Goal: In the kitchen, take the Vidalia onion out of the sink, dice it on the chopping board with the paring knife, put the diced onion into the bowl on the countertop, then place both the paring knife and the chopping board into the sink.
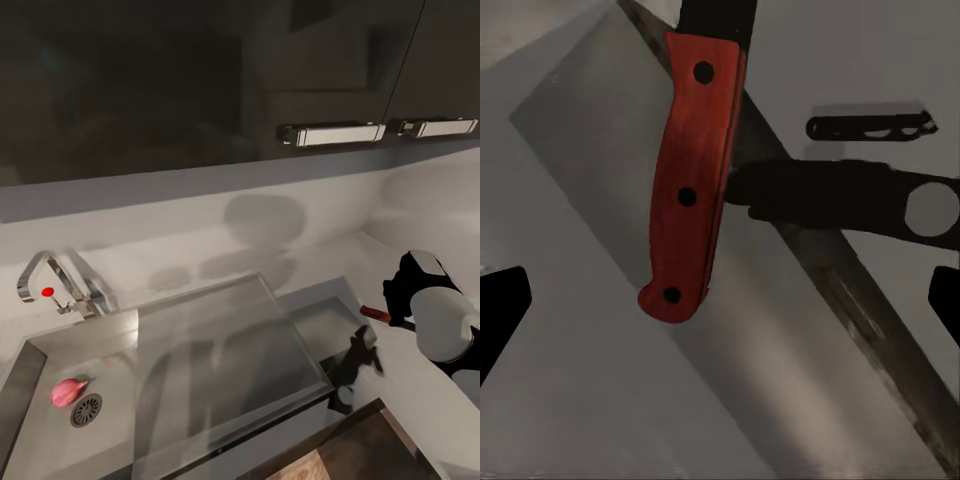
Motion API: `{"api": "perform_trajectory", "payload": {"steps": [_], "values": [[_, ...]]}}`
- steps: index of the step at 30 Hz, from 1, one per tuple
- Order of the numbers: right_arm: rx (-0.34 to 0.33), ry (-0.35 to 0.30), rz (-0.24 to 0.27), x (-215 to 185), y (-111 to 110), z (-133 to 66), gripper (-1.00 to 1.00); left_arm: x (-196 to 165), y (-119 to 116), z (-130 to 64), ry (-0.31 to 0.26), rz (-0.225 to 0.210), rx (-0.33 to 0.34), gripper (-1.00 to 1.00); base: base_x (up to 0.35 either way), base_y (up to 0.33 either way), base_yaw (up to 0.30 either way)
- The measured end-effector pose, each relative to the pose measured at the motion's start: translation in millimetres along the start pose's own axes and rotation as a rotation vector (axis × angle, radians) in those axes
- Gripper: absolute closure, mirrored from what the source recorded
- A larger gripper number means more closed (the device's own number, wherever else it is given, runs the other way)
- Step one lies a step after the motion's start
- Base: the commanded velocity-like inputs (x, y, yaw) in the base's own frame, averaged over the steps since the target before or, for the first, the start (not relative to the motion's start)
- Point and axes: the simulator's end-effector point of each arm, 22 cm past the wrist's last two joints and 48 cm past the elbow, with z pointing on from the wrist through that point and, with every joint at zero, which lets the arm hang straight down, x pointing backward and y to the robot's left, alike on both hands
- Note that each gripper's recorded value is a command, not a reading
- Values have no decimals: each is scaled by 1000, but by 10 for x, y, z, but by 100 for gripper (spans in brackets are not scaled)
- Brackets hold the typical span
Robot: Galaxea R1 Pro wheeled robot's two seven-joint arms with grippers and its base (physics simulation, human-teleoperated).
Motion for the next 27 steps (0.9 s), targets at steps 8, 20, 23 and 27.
{"api": "perform_trajectory", "payload": {"steps": [8,20,23,27], "values": [[6,5,-12,96,-12,66,-100,43,0,-1,11,-1,0,-100,0,0,0],[7,-6,-19,98,-8,178,-100,116,1,-4,30,-3,0,-100,0,0,0],[11,-8,-19,94,-16,206,-100,135,1,-5,35,-3,0,-100,0,0,0],[16,-10,-20,93,-27,244,-100,159,0,-6,41,-4,0,-100,0,0,0]]}}
